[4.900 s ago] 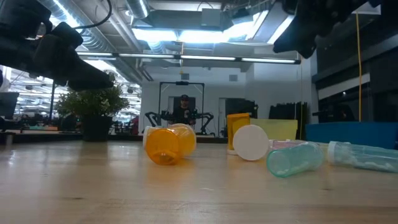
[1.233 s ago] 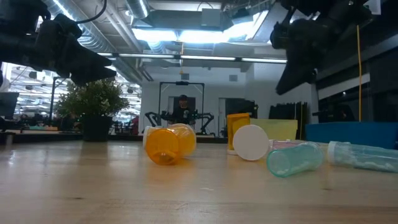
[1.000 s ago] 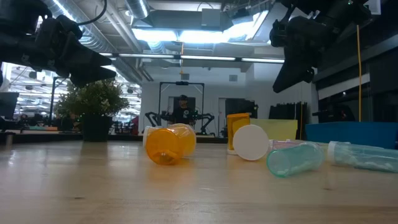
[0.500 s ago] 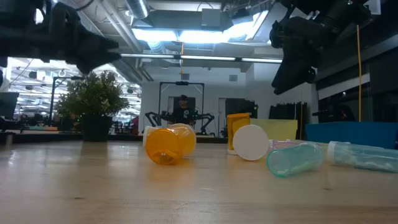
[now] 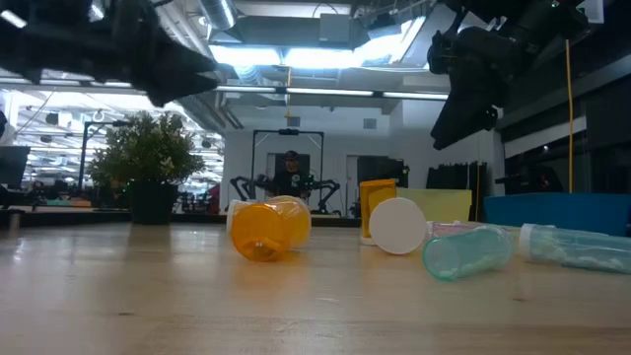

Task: Pick and place medicine bottles into bin by pill shape (circle, oval)
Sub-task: Put the small yellow pill bottle into the yellow bin

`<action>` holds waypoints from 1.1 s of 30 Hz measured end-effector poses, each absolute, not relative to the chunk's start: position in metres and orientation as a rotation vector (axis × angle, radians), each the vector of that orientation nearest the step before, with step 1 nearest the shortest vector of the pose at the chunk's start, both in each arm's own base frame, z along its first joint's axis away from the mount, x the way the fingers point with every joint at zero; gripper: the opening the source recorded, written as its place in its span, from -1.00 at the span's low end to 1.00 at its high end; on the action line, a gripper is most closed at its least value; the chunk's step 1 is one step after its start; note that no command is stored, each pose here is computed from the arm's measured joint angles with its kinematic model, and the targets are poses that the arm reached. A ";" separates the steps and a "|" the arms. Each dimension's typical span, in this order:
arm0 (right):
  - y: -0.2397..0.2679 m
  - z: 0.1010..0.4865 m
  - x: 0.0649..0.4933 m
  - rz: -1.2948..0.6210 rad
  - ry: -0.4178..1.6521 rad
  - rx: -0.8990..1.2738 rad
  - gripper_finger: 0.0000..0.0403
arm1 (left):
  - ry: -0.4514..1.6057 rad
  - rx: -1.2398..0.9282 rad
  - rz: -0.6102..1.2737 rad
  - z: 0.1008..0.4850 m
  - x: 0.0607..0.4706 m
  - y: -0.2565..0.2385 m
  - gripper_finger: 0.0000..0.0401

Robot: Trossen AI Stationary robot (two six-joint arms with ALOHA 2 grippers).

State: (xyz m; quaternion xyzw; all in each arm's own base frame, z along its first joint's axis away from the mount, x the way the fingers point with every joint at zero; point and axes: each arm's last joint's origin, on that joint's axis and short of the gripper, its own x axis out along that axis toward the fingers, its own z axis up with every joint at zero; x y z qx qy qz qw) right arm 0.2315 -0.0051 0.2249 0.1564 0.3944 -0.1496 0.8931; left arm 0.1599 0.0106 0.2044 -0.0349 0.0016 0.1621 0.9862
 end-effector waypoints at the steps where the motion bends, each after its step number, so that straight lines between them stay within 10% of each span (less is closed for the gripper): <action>1: -0.005 0.225 0.232 -0.310 0.818 0.324 -0.04 | 0.007 -0.064 0.331 0.208 0.164 0.011 0.27; 33: 0.039 0.160 0.203 -0.239 0.908 0.572 -0.18 | 0.067 -0.259 0.358 0.197 0.192 0.012 0.27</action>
